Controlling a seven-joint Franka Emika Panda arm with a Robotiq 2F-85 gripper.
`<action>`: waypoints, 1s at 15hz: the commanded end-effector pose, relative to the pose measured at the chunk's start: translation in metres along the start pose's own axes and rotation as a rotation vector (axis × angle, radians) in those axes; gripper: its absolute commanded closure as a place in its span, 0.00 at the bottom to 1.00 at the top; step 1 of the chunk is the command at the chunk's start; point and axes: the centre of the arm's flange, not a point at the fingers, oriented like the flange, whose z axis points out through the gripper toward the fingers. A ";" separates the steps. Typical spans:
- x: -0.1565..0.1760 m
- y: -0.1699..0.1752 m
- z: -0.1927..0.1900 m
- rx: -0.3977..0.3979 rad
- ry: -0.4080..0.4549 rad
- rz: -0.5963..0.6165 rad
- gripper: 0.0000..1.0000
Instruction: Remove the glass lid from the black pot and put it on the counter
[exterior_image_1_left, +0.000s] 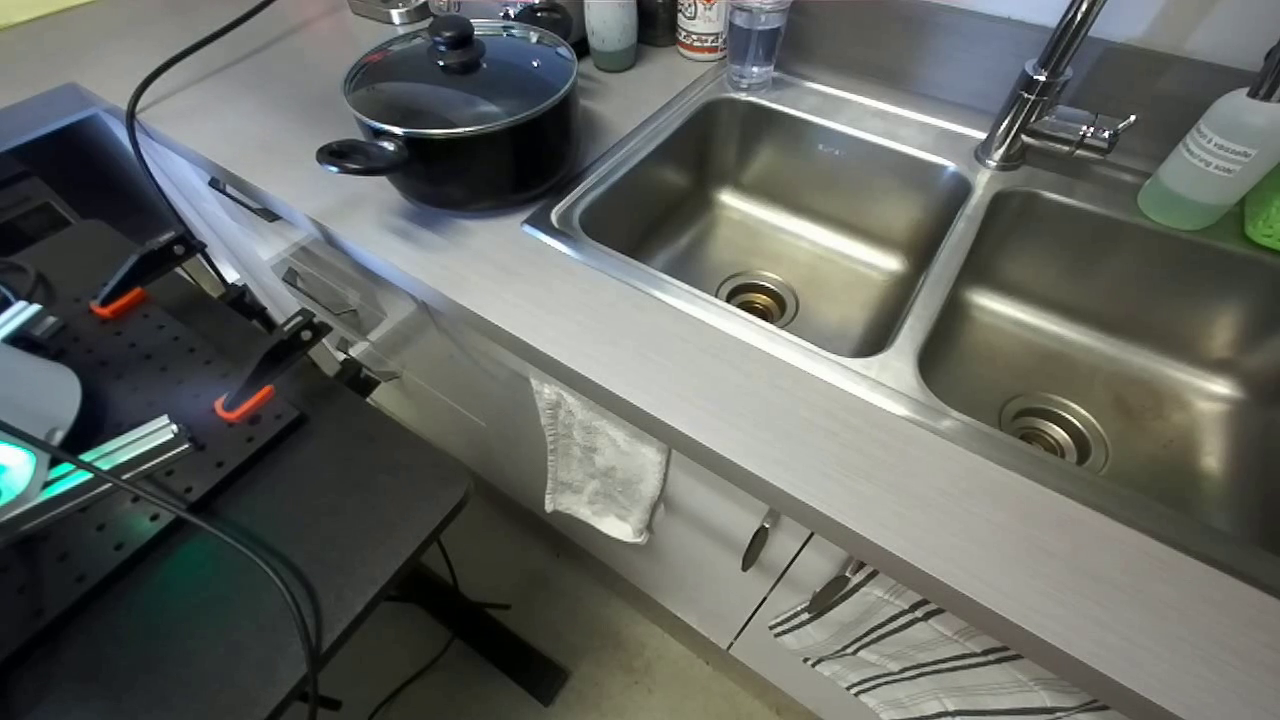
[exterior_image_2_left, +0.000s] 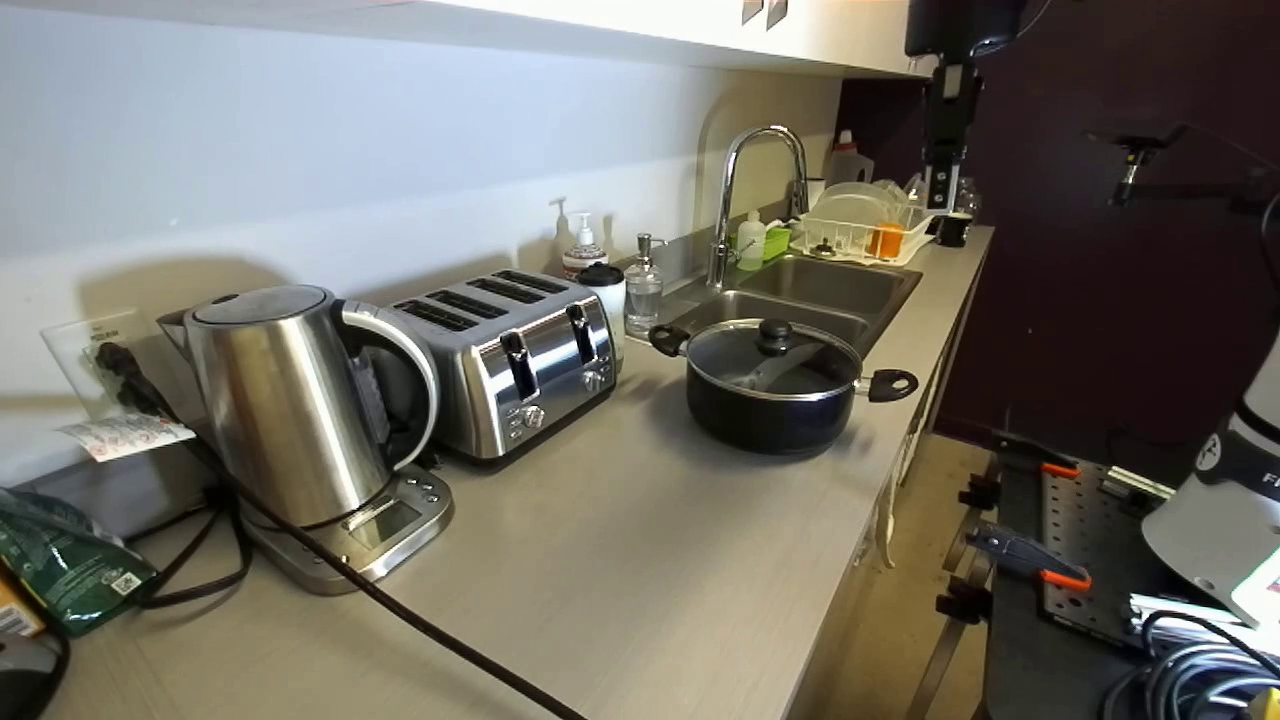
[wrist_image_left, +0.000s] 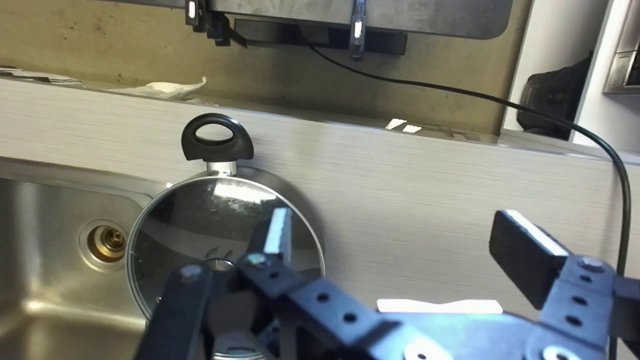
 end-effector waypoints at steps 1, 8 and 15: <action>0.017 0.033 0.024 0.041 -0.002 -0.009 0.00; 0.043 0.090 0.075 0.075 0.022 0.067 0.00; 0.078 0.143 0.115 0.152 0.024 0.161 0.00</action>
